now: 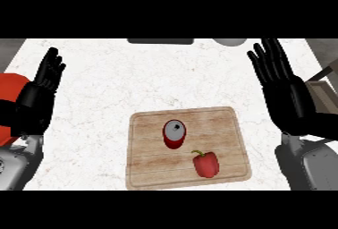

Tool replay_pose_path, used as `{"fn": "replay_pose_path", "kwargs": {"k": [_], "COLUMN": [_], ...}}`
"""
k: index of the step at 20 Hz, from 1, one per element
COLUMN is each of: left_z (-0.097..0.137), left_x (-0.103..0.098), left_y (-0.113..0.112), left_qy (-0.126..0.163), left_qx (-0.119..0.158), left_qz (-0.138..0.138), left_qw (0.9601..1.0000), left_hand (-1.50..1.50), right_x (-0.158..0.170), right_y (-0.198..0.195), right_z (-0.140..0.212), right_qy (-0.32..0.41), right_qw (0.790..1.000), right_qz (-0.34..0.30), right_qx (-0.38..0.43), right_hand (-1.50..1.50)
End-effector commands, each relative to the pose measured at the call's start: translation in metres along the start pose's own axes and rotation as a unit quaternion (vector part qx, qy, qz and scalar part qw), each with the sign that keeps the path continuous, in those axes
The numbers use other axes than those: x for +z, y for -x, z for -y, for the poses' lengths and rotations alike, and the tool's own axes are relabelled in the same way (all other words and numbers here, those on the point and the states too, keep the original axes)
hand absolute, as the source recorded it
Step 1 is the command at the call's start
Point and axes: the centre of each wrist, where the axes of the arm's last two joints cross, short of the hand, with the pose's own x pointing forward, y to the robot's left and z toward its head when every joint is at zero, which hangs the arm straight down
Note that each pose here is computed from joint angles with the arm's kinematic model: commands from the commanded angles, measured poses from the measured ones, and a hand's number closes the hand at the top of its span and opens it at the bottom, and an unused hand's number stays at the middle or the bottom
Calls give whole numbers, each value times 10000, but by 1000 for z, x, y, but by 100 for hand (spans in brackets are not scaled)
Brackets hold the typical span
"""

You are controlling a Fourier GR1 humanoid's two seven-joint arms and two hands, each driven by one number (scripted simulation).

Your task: Pick the can from the cutting board and place it in the tiered basket

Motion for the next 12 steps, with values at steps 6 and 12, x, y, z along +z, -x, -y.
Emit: {"fn": "replay_pose_path", "kwargs": {"k": [6,12], "left_z": [-23,-18], "left_x": [16,34], "left_y": [57,67], "left_qy": [-89,-1], "left_qx": [-1013,-826], "left_qz": [-572,-846], "left_qw": [9932,9930], "left_hand": [0,0], "right_x": [-16,54], "right_y": [29,66], "right_z": [-55,-19], "right_qy": [-238,2344], "right_qw": [9887,9298], "right_qz": [-1426,-2372], "right_qx": [-396,1559], "right_hand": [150,-150]}}
